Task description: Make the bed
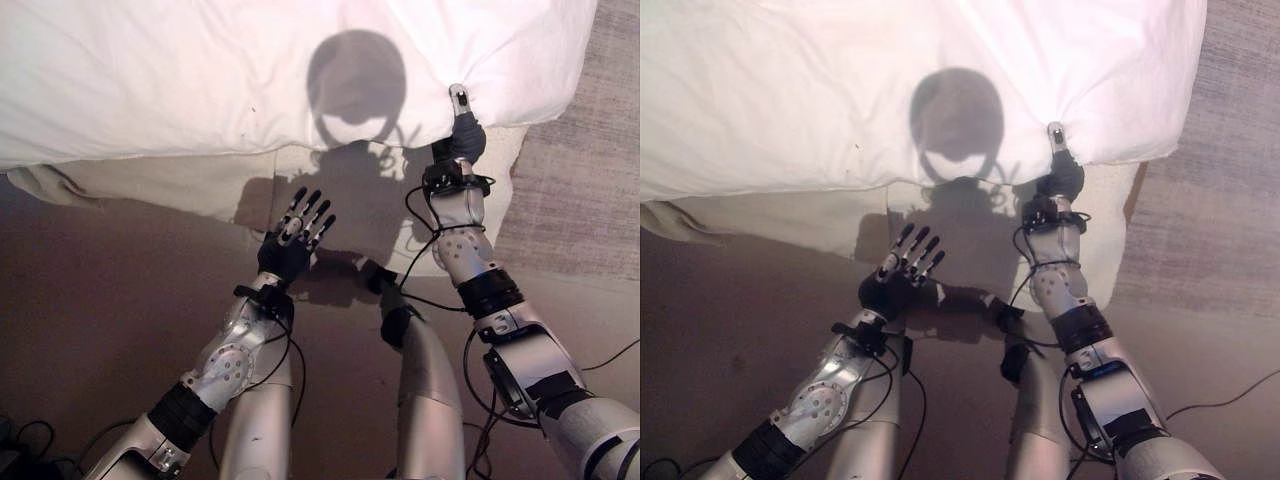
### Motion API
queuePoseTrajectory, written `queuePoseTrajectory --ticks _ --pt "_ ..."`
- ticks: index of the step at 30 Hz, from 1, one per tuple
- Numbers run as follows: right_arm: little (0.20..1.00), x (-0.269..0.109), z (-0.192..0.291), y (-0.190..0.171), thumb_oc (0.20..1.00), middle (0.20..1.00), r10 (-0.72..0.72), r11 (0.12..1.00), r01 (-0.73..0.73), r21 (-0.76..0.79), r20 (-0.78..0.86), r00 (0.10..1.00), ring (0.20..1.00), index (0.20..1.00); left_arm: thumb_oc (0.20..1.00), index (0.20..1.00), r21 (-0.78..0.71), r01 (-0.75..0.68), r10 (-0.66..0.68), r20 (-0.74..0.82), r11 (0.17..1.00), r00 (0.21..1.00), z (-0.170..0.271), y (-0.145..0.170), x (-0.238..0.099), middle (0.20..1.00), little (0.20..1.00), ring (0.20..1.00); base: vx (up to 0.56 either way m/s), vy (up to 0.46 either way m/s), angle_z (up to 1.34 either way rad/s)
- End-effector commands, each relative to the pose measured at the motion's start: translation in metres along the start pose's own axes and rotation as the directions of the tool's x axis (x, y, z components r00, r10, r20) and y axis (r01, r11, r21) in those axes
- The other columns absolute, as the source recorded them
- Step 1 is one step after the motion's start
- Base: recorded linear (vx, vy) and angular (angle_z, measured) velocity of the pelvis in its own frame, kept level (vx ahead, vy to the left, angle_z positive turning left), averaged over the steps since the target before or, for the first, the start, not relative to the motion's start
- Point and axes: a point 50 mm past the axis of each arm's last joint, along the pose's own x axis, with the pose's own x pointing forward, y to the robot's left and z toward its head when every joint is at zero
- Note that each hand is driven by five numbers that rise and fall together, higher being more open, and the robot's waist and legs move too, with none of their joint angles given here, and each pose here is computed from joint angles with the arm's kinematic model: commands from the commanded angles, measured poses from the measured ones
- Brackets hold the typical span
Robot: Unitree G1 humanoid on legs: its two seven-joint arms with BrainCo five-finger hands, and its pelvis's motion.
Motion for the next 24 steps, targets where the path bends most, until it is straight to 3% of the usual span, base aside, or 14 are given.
queuePoseTrajectory --ticks 1,9,24 --pt "0.2 -0.01 0.014 -0.005 0.2 0.2 0.026 1.0 -0.027 0.01 0.073 0.997 0.2 0.2 1.0 1.0 -0.089 0.048 -0.039 0.107 0.995 0.994 0.006 -0.02 0.009 1.0 1.0 1.0 0.0 0.0 0.0" --pt "0.2 -0.012 0.003 0.008 0.2 0.2 0.052 0.996 -0.055 0.069 0.043 0.998 0.2 0.2 1.0 1.0 -0.091 -0.05 0.068 0.212 0.995 0.975 0.018 -0.017 0.046 1.0 1.0 1.0 0.0 0.0 0.0" --pt "0.2 -0.011 -0.012 0.033 0.2 0.2 0.093 0.987 -0.093 0.129 0.006 0.996 0.2 0.2 1.0 1.0 -0.094 -0.143 0.153 0.111 0.985 0.982 -0.007 -0.012 0.069 1.0 1.0 1.0 0.0 -0.006 -0.02"
